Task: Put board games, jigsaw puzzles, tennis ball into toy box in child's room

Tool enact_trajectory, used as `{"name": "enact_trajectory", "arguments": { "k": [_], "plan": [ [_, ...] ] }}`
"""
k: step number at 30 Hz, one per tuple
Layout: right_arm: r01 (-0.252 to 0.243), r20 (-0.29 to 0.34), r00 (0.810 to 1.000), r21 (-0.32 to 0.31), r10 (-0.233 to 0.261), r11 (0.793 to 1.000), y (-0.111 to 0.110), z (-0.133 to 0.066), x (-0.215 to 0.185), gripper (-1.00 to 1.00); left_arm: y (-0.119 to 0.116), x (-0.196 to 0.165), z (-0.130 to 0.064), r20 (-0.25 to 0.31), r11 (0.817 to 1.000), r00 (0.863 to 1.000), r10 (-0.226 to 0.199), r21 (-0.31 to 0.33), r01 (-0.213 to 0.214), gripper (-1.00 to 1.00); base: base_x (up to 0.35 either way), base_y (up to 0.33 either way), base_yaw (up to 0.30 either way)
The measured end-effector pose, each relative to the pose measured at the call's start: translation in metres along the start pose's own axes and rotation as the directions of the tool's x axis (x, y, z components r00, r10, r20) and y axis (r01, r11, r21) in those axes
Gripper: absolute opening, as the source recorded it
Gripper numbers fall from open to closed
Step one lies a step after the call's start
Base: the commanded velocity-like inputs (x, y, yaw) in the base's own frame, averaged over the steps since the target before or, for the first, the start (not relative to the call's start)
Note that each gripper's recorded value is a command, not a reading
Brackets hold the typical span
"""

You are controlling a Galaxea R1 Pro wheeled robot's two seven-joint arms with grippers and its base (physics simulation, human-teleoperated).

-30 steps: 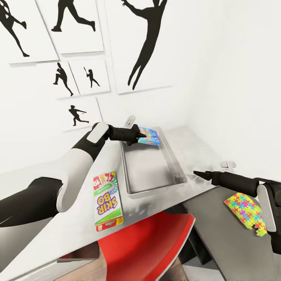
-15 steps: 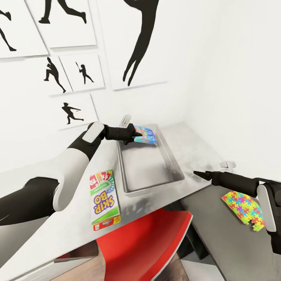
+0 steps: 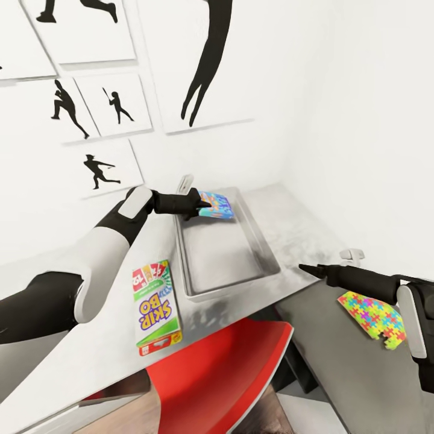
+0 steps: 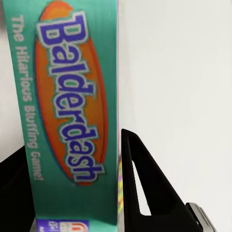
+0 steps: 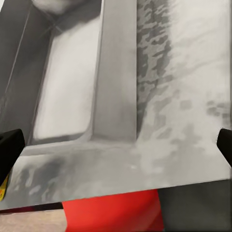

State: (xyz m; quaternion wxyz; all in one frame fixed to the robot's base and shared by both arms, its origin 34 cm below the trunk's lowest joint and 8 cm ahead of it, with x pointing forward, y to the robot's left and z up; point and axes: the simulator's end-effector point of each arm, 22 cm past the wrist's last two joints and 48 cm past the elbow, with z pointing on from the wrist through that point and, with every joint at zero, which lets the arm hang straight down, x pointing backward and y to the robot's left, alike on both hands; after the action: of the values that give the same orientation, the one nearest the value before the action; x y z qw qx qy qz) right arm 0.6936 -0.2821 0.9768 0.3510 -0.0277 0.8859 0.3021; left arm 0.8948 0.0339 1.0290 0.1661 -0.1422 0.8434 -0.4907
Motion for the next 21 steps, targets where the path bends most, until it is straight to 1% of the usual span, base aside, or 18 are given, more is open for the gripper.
{"name": "enact_trajectory", "arguments": {
  "k": [12,21],
  "plan": [
    [-0.014,-0.014,1.000,-0.001,0.014,1.000,-0.003,0.007,0.009,1.00,0.021,-0.010,-0.004,0.012,1.000,1.000,-0.013,-0.022,0.014,-1.00,0.000,0.000,-0.054],
    [-0.016,-0.016,1.000,0.001,0.016,1.000,-0.005,0.007,0.010,1.00,0.025,-0.012,-0.006,0.016,1.000,1.000,-0.017,-0.026,0.017,-1.00,0.000,0.000,-0.008]
  ]
}}
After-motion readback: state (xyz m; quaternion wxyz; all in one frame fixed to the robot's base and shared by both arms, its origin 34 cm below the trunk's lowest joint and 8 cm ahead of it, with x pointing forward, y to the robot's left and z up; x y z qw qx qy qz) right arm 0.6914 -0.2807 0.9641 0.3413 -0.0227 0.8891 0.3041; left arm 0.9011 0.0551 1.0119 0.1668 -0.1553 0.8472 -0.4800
